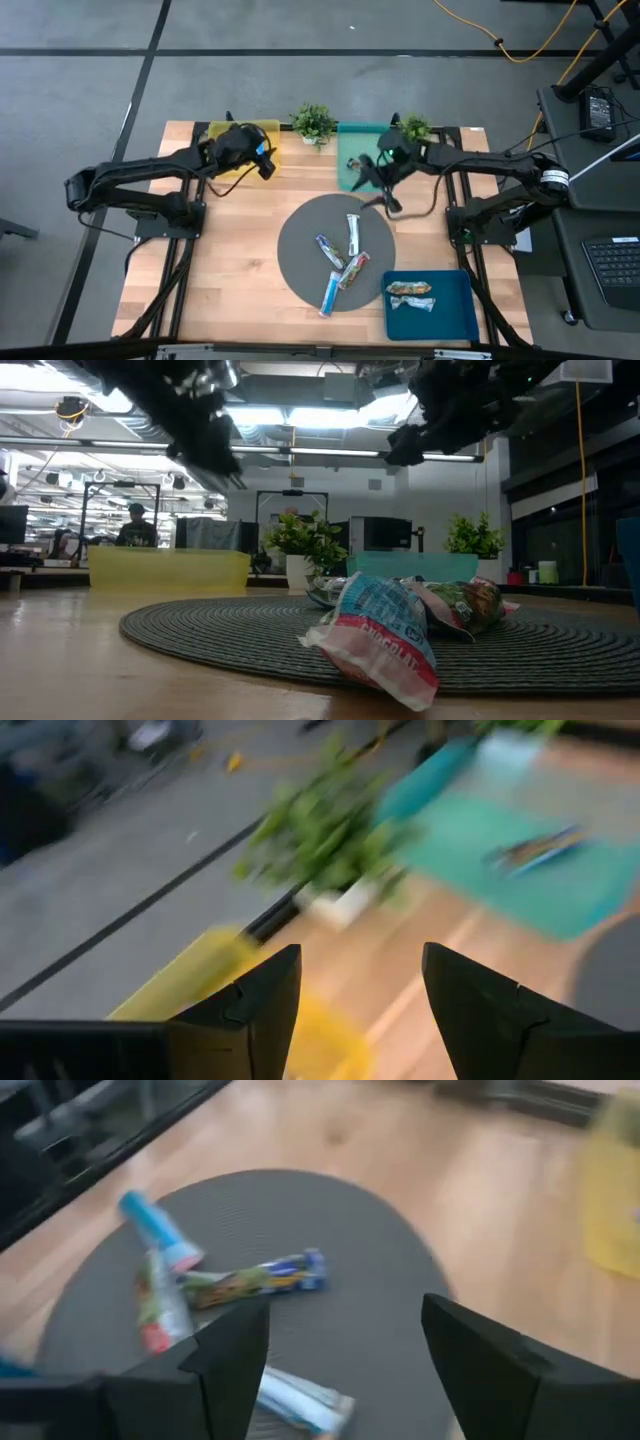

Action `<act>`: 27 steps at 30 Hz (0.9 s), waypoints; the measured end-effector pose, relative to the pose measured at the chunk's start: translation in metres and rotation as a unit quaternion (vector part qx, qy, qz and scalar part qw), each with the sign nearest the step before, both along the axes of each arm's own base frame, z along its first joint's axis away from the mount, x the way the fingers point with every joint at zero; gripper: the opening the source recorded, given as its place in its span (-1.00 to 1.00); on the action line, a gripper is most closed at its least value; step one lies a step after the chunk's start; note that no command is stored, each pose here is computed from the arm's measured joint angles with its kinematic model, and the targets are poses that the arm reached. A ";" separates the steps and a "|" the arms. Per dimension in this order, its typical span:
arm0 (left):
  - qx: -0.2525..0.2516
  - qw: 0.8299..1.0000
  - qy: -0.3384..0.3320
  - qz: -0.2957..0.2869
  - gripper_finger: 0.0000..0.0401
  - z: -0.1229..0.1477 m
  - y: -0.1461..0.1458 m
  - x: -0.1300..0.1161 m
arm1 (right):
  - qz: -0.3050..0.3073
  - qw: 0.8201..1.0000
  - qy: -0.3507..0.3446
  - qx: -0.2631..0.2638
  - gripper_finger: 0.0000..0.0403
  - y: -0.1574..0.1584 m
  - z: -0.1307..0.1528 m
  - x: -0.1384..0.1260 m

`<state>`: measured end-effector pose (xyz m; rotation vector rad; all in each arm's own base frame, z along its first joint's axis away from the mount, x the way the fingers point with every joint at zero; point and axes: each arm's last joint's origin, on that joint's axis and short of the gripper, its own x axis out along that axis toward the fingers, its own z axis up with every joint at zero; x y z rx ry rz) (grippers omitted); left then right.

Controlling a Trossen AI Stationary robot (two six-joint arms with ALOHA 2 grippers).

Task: Pick and place Granola Bars by type
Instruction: Put the yellow granola bar into the blue bin

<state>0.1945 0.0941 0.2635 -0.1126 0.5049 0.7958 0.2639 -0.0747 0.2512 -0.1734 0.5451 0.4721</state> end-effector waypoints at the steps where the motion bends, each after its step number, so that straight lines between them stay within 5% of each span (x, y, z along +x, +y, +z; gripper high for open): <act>1: 0.006 1.000 -0.017 -0.013 0.01 0.005 -0.005 0.002 | 0.014 1.000 0.003 -0.006 0.31 0.008 -0.001 0.002; 13: 0.091 0.986 -0.082 -0.114 0.01 0.028 -0.051 0.016 | 0.026 0.979 0.071 -0.188 0.35 0.055 -0.027 0.020; 21: 0.070 0.985 -0.107 -0.114 0.00 0.029 -0.066 0.018 | 0.037 0.954 0.179 -0.237 0.63 0.062 -0.068 0.027; 27: 0.065 0.984 -0.109 -0.128 -0.01 0.028 -0.076 0.020 | 0.057 0.931 0.216 -0.287 0.67 0.064 -0.091 0.033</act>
